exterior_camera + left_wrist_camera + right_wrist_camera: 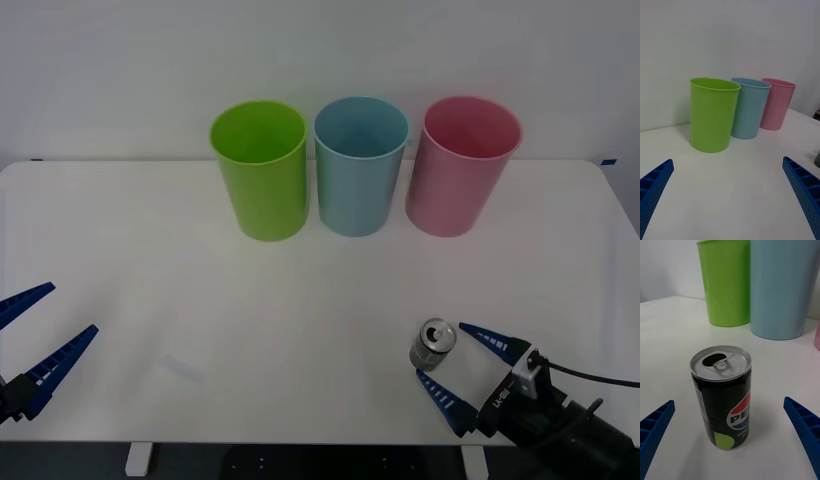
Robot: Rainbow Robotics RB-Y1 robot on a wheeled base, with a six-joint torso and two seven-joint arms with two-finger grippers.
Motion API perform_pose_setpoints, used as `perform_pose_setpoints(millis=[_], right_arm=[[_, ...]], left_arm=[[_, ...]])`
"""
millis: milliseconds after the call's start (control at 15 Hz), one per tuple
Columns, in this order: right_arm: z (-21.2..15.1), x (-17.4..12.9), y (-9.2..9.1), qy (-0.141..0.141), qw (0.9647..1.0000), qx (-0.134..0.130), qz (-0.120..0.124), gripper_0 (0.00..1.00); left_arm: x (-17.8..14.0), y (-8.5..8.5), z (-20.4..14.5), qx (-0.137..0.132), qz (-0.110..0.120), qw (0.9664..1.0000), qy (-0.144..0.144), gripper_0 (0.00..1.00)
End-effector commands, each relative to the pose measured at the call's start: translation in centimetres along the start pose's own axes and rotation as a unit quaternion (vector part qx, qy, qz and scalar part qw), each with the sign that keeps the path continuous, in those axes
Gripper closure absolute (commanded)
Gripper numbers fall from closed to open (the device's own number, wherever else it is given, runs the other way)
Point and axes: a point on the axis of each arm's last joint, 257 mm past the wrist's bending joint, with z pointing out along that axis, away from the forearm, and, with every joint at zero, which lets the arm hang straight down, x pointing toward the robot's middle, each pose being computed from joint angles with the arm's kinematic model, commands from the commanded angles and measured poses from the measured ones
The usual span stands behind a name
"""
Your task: Grasp the object on the table and drop it into the matching bin: aluminum can to the light blue bin, PET bottle to the pink bin.
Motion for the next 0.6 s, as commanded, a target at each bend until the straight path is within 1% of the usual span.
perform_pose_setpoints(millis=[67, 400, 600], right_arm=[[1.1, 0.0, 0.2, 0.002, 1.0000, 0.001, 0.001, 0.00], [2.9, 0.1, 0.9, 0.008, 1.0000, 0.000, 0.001, 0.00], [3.9, 0.2, 0.9, 0.012, 0.9999, 0.005, 0.000, 0.00]], left_arm=[[0.0, 0.0, 0.0, 0.000, 0.000, 1.0000, 0.000, 0.00], [0.0, 0.0, 0.0, 0.000, 0.000, 1.0000, 0.000, 0.00], [0.0, 0.0, 0.0, 0.000, 0.000, 1.0000, 0.000, 0.00]])
